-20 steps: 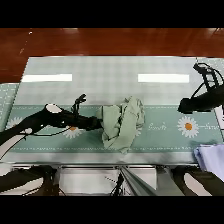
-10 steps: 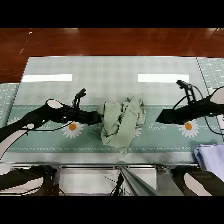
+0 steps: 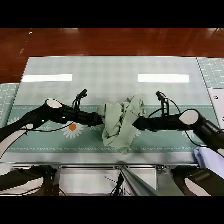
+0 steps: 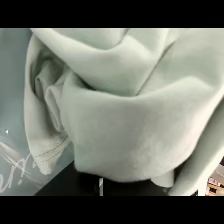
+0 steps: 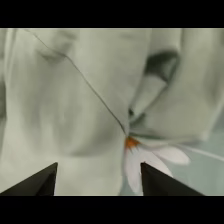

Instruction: Fold the shirts.

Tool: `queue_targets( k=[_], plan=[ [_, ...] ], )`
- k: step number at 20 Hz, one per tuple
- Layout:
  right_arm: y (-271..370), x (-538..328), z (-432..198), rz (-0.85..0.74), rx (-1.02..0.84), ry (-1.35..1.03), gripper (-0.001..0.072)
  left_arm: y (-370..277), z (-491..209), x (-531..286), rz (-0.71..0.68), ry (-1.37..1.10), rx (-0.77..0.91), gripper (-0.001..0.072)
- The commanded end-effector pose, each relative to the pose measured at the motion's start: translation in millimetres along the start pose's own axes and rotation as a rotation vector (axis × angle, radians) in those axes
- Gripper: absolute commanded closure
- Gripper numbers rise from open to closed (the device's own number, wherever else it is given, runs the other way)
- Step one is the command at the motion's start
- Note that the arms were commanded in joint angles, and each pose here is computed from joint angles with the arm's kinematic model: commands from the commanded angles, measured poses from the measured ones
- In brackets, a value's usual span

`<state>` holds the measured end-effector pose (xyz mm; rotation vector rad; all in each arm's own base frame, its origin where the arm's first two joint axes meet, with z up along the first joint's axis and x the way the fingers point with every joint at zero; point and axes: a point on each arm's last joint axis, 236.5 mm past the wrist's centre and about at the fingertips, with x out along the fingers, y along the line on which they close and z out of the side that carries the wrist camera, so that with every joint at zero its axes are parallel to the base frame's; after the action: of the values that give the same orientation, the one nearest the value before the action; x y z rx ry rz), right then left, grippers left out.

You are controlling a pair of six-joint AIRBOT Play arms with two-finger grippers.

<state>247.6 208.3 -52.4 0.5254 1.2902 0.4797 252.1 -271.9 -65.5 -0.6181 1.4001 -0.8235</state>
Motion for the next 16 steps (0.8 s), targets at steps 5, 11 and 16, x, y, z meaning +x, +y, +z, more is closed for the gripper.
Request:
queue_targets(
  k=[5, 11, 16],
  plan=[
    [15.8, 42.6, -2.0, 0.016, 0.117, -0.056, 0.0681, -3.5, 0.1, -2.0, -0.007, -0.002, 0.008, 0.0681],
    [60.5, -18.9, 20.5, 0.081, -0.17, -0.213, 0.0683, -31.9, 43.8, -73.7, -0.023, -0.24, 0.094, 0.0683],
    [101.7, -142.6, 65.0, 0.008, -0.364, -0.531, 0.0684, -109.0, 81.5, -218.6, -0.009, -0.652, 0.319, 0.0682]
  ],
)
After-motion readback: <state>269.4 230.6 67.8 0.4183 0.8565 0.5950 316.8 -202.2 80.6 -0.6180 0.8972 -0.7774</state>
